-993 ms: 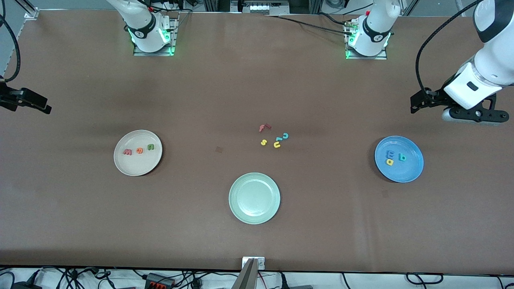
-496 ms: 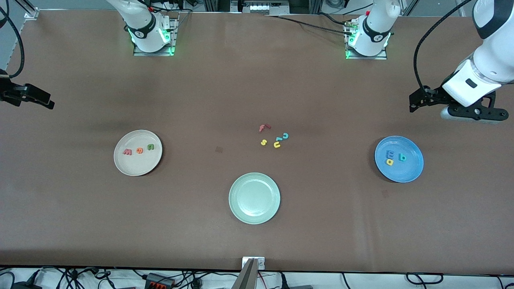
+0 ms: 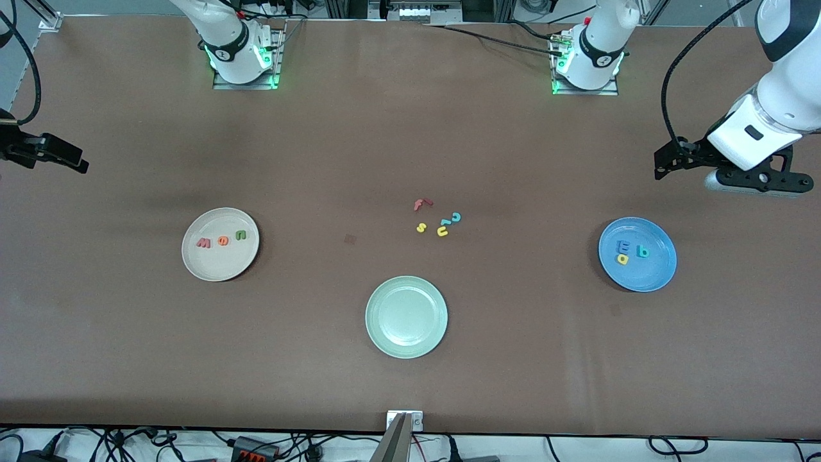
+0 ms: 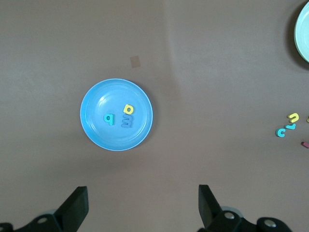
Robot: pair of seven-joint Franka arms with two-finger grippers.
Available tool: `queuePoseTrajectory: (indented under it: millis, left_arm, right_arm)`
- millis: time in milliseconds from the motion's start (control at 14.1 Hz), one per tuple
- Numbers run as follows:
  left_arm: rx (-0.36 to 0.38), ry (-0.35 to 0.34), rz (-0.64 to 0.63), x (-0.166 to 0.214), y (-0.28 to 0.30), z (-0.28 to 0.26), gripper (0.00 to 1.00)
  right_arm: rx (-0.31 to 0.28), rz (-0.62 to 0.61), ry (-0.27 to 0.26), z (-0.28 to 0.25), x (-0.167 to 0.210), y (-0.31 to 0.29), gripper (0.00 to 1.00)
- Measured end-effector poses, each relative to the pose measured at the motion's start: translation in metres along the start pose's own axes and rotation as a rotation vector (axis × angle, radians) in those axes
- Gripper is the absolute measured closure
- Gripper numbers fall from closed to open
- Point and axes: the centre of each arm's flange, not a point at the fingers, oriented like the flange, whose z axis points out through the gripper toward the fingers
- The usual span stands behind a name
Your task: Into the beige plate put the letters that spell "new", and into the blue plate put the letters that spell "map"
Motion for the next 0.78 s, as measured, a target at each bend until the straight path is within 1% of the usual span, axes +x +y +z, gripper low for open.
queuePoseTrajectory:
  millis: [780]
  left_arm:
    - [0.000, 0.002, 0.000, 0.0002, 0.0000, -0.0011, 0.00]
  right_arm:
    - [0.000, -0.017, 0.001, -0.0003, -0.0008, 0.0076, 0.00]
